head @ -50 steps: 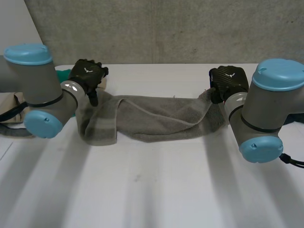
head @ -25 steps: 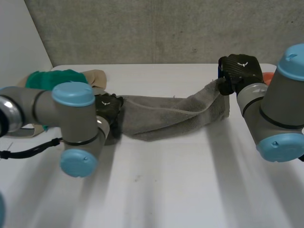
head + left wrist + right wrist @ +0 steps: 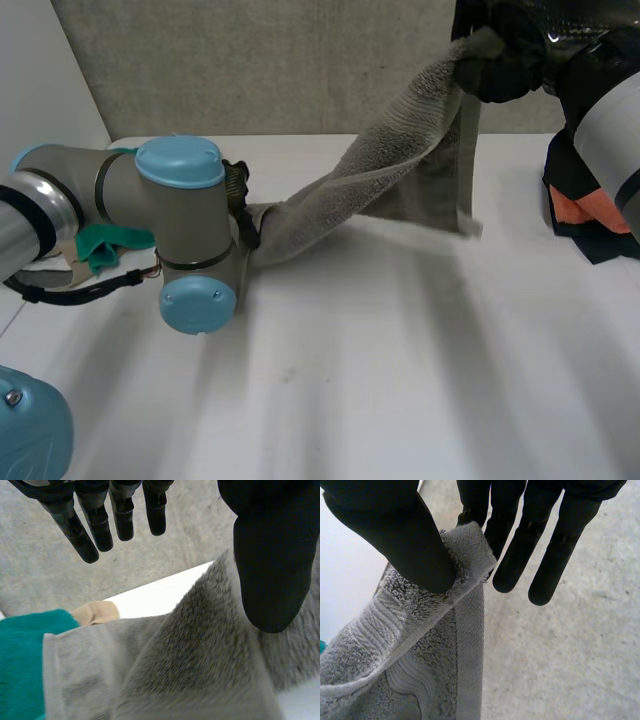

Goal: Fold the laundry.

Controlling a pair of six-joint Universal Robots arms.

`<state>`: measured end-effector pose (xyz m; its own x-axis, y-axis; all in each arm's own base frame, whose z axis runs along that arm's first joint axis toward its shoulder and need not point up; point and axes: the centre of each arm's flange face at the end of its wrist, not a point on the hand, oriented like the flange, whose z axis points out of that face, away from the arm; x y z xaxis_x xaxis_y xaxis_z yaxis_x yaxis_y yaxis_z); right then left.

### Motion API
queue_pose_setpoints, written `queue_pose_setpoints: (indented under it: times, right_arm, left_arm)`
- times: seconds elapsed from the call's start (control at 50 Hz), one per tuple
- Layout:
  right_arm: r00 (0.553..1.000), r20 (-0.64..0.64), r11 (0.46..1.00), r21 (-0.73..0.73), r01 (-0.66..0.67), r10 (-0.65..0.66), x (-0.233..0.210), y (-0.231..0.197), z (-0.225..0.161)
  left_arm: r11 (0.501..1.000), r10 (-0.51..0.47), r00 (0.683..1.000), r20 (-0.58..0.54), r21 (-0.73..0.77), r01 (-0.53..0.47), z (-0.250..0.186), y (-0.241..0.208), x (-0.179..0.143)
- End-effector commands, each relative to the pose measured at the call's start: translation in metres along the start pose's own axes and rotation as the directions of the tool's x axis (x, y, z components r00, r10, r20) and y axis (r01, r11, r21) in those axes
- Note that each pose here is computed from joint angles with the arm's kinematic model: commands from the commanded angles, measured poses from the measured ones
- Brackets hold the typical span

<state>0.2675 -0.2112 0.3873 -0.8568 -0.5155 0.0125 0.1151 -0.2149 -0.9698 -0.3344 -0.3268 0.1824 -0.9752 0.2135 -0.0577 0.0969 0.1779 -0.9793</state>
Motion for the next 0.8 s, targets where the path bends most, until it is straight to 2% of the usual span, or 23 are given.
queue_pose_setpoints:
  times: [0.02, 0.1, 0.26, 0.34, 0.38, 0.46, 0.64, 0.8]
  right_arm:
    - [1.0, 0.001, 0.999, 0.019, 0.025, -0.025, -0.003, -0.005, -0.001]
    - [0.999, -0.003, 0.999, 0.024, 0.032, -0.032, -0.002, -0.007, 0.001]
    - [0.999, -0.021, 0.996, 0.08, 0.027, -0.025, 0.004, -0.024, 0.001]
    - [0.998, -0.047, 0.995, 0.091, 0.037, -0.033, 0.013, -0.027, 0.004]
    - [0.997, -0.067, 0.995, 0.087, 0.041, -0.036, 0.02, -0.025, 0.007]
    - [0.993, -0.104, 0.995, 0.082, 0.058, -0.049, 0.035, -0.023, 0.012]
    - [0.988, -0.141, 0.996, 0.046, 0.075, -0.068, 0.056, -0.011, 0.017]
    - [0.984, -0.108, 0.988, -0.079, 0.134, -0.142, 0.062, 0.028, 0.022]
  left_arm:
    - [0.994, -0.103, 0.992, -0.077, -0.043, 0.1, -0.017, -0.004, 0.011]
    - [0.991, -0.131, 0.986, -0.101, -0.042, 0.127, -0.02, -0.005, 0.017]
    - [0.997, -0.037, 0.995, -0.093, -0.069, 0.031, -0.014, 0.015, 0.023]
    - [0.997, 0.044, 0.999, -0.016, -0.067, -0.045, -0.012, 0.017, 0.013]
    - [0.996, 0.075, 0.995, 0.062, -0.058, -0.071, -0.007, 0.014, -0.001]
    - [0.99, 0.132, 0.983, 0.13, -0.057, -0.126, 0.0, 0.006, -0.027]
    - [0.959, 0.283, 0.957, 0.063, -0.049, -0.28, -0.005, 0.004, -0.065]
    - [0.923, 0.385, 0.922, -0.042, 0.038, -0.383, -0.023, -0.012, -0.086]
